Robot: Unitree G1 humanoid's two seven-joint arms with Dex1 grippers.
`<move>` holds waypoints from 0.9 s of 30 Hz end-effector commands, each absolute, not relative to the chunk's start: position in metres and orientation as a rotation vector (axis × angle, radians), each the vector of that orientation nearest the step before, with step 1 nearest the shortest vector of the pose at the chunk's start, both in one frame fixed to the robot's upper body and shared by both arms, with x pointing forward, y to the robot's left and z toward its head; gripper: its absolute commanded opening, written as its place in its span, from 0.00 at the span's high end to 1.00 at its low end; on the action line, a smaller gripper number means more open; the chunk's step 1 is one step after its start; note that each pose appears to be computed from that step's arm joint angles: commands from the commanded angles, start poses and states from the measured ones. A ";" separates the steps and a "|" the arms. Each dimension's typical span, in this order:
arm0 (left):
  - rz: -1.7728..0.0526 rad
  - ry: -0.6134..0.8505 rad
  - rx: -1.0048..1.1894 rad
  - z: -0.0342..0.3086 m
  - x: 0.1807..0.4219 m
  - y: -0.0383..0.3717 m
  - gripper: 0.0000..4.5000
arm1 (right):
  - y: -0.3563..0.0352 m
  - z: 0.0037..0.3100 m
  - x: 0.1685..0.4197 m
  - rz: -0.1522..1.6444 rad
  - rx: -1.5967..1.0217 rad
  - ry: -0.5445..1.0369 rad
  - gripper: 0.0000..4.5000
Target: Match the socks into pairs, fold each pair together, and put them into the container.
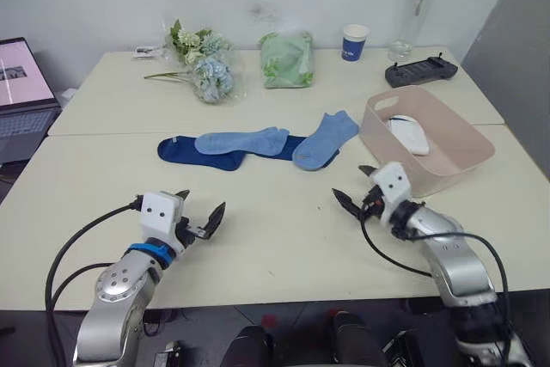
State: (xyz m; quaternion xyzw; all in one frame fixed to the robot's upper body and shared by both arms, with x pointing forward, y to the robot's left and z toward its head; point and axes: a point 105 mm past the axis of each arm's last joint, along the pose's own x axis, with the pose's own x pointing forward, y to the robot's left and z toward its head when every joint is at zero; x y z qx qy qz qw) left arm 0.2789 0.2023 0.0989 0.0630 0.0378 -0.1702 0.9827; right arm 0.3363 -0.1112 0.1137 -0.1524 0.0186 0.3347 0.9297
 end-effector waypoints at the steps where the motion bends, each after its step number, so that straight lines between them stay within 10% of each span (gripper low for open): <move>1: -0.479 0.030 0.227 0.112 0.277 0.180 0.00 | -0.082 0.123 0.356 0.767 -0.361 0.013 0.01; 11: -0.544 -0.006 0.256 0.127 0.276 0.165 0.00 | -0.043 0.117 0.382 0.890 -0.462 0.043 0.01; 25: -0.530 -0.018 0.246 0.129 0.276 0.163 0.00 | -0.046 0.113 0.386 0.894 -0.455 0.064 1.00; 27: -0.536 -0.023 0.247 0.131 0.278 0.163 0.00 | -0.044 0.117 0.383 0.908 -0.440 0.057 1.00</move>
